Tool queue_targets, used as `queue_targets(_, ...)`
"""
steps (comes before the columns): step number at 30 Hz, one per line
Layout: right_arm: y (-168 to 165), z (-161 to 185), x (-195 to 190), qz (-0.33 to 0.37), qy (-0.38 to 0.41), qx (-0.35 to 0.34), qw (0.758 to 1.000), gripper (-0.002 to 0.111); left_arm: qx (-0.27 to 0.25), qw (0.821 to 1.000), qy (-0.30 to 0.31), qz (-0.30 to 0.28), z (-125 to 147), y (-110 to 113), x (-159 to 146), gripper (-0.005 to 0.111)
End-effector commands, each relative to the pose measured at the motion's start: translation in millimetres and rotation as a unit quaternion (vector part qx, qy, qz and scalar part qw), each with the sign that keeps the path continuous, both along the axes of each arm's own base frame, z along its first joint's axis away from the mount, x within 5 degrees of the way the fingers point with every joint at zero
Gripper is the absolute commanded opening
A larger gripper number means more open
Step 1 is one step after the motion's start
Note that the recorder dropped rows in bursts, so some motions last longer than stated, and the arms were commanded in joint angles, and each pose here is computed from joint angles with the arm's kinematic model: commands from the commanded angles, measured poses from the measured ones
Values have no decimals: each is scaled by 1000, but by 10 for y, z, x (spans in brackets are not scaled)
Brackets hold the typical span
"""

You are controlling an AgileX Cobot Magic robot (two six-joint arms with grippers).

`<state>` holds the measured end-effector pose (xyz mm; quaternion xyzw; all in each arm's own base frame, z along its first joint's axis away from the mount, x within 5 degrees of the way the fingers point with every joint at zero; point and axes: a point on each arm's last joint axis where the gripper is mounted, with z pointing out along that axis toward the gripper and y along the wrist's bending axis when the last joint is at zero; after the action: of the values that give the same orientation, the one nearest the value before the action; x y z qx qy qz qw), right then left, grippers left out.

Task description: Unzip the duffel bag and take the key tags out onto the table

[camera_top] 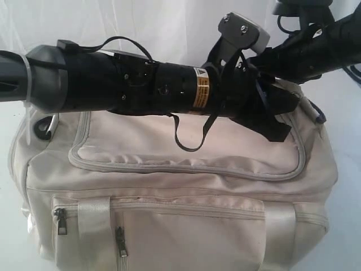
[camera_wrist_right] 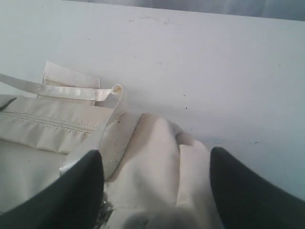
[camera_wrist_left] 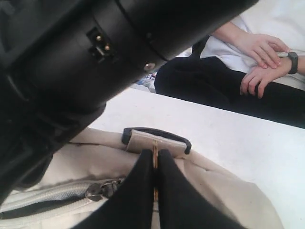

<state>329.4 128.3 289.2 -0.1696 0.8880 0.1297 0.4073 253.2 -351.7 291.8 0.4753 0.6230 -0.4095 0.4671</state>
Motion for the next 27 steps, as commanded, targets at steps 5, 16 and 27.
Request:
queue_targets(5,-16,-53,29,10,1,-27,1000,42,-26,997,1,-67,116,-18,-157,5)
queue_targets(16,-21,-48,49,10,-12,-33,999,0,-4,988,50,-148,73,-4,-320,5)
queue_targets(27,-22,-16,77,3,-34,-28,999,0,12,963,111,-247,64,46,-522,5)
